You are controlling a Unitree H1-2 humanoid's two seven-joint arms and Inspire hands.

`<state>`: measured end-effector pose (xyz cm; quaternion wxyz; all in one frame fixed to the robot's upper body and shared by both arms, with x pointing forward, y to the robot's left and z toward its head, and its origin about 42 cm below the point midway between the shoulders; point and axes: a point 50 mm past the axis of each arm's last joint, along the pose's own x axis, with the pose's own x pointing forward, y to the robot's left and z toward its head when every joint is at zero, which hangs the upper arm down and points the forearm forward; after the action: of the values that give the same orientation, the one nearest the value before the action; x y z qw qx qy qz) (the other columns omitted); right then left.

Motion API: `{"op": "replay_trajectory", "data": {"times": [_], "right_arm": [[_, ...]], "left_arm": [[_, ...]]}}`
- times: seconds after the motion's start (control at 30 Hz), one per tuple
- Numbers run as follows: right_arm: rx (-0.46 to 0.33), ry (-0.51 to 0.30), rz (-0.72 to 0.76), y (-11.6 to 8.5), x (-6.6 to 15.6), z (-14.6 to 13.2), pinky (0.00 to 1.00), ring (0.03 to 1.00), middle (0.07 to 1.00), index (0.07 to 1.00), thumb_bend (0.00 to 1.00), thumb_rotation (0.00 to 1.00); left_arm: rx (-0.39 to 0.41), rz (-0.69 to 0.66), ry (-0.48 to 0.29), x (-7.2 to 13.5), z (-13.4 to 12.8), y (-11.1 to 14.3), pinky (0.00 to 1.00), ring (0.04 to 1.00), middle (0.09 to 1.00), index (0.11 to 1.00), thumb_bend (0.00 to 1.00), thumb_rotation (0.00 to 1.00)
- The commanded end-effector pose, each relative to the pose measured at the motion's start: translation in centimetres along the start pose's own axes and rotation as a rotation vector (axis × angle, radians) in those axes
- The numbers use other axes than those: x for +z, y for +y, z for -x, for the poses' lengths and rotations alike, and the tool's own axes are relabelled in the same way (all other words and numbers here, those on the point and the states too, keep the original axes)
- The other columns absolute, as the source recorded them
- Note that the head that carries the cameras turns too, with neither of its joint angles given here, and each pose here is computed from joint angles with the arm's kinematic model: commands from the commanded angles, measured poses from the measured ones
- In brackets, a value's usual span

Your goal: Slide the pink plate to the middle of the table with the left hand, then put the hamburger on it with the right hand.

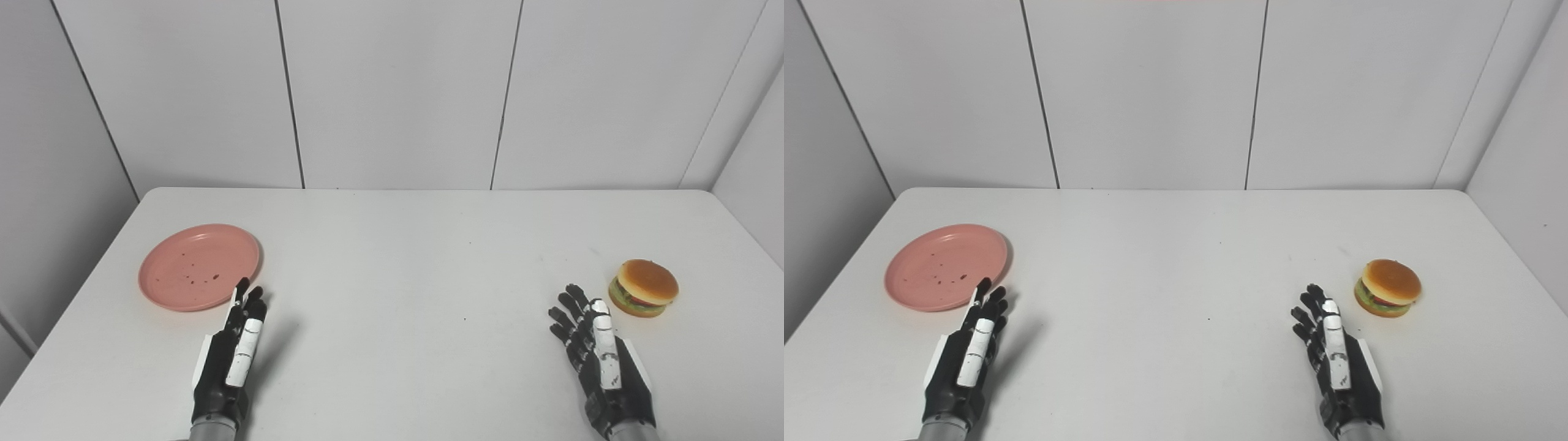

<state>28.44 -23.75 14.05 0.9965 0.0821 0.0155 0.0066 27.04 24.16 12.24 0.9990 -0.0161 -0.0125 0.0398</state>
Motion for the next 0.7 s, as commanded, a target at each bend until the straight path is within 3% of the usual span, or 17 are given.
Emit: {"op": "replay_trajectory", "data": {"times": [0.0, 0.3, 0.67], "right_arm": [[0.018, -0.039, 0.008, 0.3, 0.7, -0.3, 0.96, 0.923, 0.949, 0.942, 0.8, 1.0], [0.02, -0.07, 0.03, -0.9, -1.0, -1.0, 0.97, 0.92, 0.944, 0.94, 0.79, 1.0], [0.02, -0.08, 0.034, -3.0, -2.9, -1.6, 0.98, 0.929, 0.948, 0.94, 0.82, 1.0]], "left_arm": [[-0.013, 0.0, -0.063, 1.0, -0.7, 0.0, 1.0, 0.984, 0.976, 1.0, 0.85, 0.85], [-0.013, 0.009, -0.056, -0.8, -1.2, -1.0, 1.0, 0.983, 0.975, 1.0, 0.88, 0.88], [-0.013, -0.011, -0.045, -2.5, -1.4, -2.7, 1.0, 1.0, 0.983, 1.0, 0.84, 0.91]]}}
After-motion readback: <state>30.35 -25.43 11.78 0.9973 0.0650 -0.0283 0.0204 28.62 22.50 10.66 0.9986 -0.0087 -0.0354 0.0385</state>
